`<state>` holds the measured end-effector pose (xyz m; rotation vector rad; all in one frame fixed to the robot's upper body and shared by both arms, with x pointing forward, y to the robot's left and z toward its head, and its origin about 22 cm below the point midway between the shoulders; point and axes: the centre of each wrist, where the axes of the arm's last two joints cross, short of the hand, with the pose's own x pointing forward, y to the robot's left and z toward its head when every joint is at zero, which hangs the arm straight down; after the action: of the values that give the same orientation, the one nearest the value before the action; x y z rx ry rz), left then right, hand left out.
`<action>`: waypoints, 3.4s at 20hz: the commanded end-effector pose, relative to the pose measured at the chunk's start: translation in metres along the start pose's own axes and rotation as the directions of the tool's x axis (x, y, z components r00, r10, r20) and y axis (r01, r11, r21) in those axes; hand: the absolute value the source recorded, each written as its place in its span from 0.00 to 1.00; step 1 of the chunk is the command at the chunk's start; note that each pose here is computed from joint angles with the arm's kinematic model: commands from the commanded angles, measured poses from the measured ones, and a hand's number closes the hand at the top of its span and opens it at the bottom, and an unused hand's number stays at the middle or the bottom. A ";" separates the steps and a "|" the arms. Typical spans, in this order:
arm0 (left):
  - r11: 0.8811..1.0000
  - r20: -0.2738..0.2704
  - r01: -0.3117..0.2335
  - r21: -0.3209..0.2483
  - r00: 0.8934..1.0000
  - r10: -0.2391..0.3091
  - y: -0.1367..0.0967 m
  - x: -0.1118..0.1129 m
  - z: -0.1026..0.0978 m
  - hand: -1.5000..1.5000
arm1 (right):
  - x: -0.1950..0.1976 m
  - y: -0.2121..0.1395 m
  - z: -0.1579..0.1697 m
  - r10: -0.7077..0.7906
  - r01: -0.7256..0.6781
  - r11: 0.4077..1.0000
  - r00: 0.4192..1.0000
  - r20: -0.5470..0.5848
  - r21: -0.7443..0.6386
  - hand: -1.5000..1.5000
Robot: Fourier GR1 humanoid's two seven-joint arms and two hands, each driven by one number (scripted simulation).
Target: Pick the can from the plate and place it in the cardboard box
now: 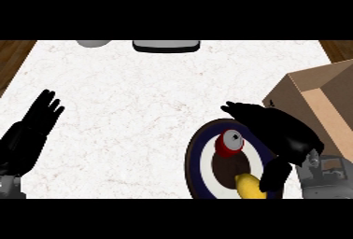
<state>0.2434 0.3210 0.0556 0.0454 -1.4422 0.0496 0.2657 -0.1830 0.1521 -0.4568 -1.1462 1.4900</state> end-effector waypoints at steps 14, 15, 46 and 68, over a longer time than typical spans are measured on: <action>1.000 0.006 0.017 0.009 1.000 -0.017 0.005 -0.021 0.004 0.50 | 0.017 0.023 -0.009 0.073 -0.073 0.997 0.997 0.001 -0.032 0.00; 1.000 -0.010 0.009 -0.008 1.000 -0.009 0.004 -0.010 0.009 0.50 | 0.013 0.017 -0.028 0.083 -0.083 0.997 0.997 -0.006 -0.010 0.00; 1.000 0.002 -0.011 0.008 1.000 0.011 -0.015 0.003 0.000 0.50 | -0.001 0.059 -0.066 0.162 -0.154 0.985 0.982 -0.099 0.083 0.00; 1.000 0.005 -0.012 -0.003 1.000 0.012 -0.027 -0.001 0.002 0.50 | 0.002 0.072 -0.104 0.126 -0.128 0.991 0.988 -0.090 -0.025 1.00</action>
<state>0.2394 0.3114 0.0499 0.0473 -1.4387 0.0416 0.3032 -0.1406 0.0528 -0.5713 -1.1256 1.6305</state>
